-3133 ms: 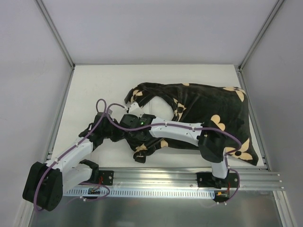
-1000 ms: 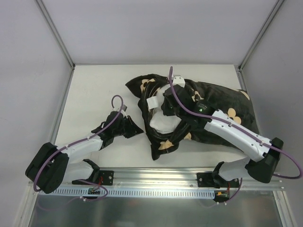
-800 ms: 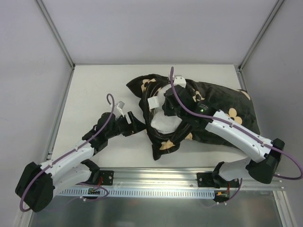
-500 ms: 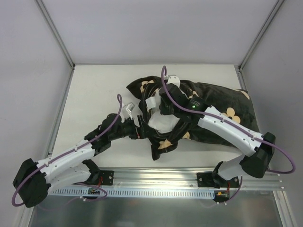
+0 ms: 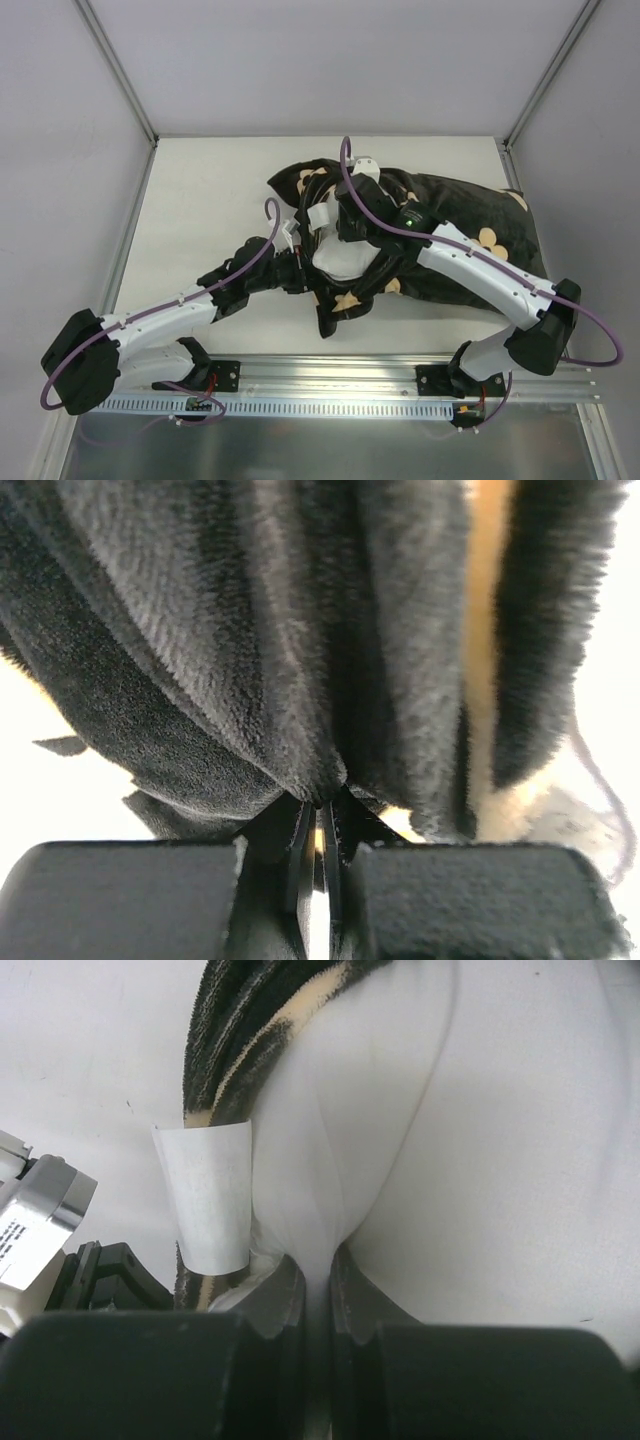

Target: Remove the pillowcase from the pillow

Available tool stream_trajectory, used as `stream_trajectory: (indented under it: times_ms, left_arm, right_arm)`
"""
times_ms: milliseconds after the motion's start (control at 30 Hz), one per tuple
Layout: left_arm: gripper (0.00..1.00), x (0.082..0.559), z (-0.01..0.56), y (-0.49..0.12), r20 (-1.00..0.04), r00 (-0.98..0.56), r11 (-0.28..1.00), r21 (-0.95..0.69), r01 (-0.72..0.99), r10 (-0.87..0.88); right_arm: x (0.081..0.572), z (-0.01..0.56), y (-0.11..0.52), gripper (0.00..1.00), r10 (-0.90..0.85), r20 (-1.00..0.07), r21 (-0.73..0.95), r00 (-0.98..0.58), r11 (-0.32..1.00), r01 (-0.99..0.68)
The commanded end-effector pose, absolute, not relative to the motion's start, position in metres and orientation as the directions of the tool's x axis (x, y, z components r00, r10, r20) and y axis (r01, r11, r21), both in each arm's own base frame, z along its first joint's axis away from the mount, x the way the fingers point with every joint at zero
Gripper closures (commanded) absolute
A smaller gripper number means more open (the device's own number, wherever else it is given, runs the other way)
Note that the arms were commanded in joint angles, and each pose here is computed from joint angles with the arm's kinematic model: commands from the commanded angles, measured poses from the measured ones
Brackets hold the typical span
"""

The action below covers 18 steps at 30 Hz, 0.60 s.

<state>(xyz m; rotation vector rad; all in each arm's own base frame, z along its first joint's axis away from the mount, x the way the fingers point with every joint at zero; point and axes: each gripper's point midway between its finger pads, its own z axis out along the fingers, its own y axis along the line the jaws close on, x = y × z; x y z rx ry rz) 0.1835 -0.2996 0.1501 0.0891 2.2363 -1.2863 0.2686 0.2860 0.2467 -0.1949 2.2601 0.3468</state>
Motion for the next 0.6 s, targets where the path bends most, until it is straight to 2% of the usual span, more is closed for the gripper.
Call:
stream_trajectory:
  times_ms: [0, 233, 433, 567]
  left_arm:
    - [1.0, 0.195, 0.154, -0.299, -0.5, -0.819, 0.544, -0.786, 0.293, -0.281]
    - [1.0, 0.2, 0.117, -0.288, -0.459, -0.831, 0.614, -0.766, 0.19, -0.315]
    - [1.0, 0.201, 0.065, -0.289, -0.359, -0.886, 0.676, -0.733, 0.071, -0.295]
    - [1.0, 0.205, 0.046, -0.291, -0.315, -0.903, 0.701, -0.712, 0.021, -0.293]
  right_arm:
    - [0.275, 0.323, 0.293, 0.99, 0.128, -0.835, 0.318, -0.535, 0.906, -0.28]
    - [0.261, 0.358, 0.279, 0.99, 0.184, -0.853, 0.368, -0.489, 0.875, -0.313]
    - [0.242, 0.405, 0.252, 0.99, 0.275, -0.871, 0.429, -0.407, 0.829, -0.358]
    - [0.228, 0.413, 0.239, 0.99, 0.31, -0.869, 0.459, -0.386, 0.799, -0.39]
